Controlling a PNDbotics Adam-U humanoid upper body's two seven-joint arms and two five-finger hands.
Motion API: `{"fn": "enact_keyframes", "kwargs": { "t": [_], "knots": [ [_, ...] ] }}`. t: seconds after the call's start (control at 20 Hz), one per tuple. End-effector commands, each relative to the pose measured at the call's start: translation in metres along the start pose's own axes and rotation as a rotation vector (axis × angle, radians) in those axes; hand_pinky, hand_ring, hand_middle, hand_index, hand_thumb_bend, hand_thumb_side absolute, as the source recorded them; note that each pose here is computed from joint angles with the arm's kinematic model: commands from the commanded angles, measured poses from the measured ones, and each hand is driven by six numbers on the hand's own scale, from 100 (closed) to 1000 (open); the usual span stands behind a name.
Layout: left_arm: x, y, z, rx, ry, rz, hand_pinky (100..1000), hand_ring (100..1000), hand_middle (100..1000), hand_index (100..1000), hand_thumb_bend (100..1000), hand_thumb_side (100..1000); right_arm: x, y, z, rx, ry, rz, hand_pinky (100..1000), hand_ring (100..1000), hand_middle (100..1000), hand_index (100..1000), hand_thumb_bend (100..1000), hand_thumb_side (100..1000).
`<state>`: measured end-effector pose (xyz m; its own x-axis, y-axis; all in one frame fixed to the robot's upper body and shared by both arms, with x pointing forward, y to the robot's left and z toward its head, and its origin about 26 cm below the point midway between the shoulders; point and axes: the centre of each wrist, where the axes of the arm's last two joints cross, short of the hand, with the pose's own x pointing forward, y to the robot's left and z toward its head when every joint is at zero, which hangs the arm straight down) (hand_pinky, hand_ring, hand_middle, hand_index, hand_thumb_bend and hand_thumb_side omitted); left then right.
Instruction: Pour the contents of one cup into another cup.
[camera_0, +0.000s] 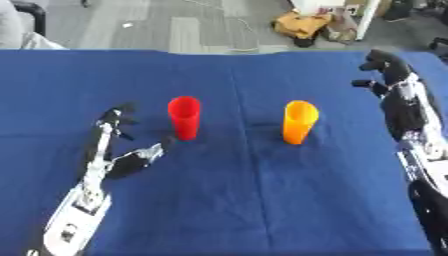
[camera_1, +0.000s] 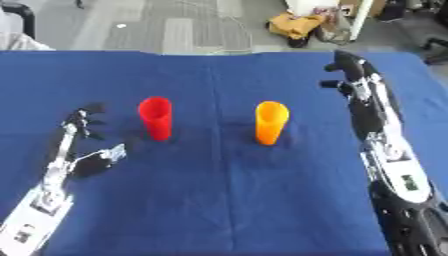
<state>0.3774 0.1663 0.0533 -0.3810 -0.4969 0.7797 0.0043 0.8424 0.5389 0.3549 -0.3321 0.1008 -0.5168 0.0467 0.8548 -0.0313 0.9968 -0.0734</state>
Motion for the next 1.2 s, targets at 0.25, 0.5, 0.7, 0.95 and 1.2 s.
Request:
{"fn": "enact_keyframes", "kwargs": {
  "t": [0.25,0.5,0.7,0.95,1.2],
  "knots": [
    [0.004,-0.005,-0.018,0.009,-0.022,-0.031,557,727,759,868,746,445,0.006,-0.001,-0.006,0.011,-0.025,0.008,654,991,604,808,660,696],
    [0.001,-0.006,-0.024,0.002,-0.014,-0.045,556,725,758,869,742,451,0.006,0.0,-0.006,0.013,-0.025,0.005,653,991,603,808,660,696],
    [0.0,-0.006,-0.029,-0.003,-0.015,-0.051,555,723,757,869,741,454,0.005,0.001,-0.006,0.016,-0.026,0.002,653,991,603,808,660,700],
    [-0.001,-0.007,-0.034,-0.017,-0.017,-0.062,556,724,757,870,739,460,0.005,0.003,-0.006,0.02,-0.028,-0.002,653,992,603,808,659,701],
    [-0.001,-0.008,-0.04,-0.03,-0.021,-0.072,557,725,757,871,737,464,0.005,0.004,-0.007,0.023,-0.03,-0.004,653,992,602,808,659,703]
  ]
}}
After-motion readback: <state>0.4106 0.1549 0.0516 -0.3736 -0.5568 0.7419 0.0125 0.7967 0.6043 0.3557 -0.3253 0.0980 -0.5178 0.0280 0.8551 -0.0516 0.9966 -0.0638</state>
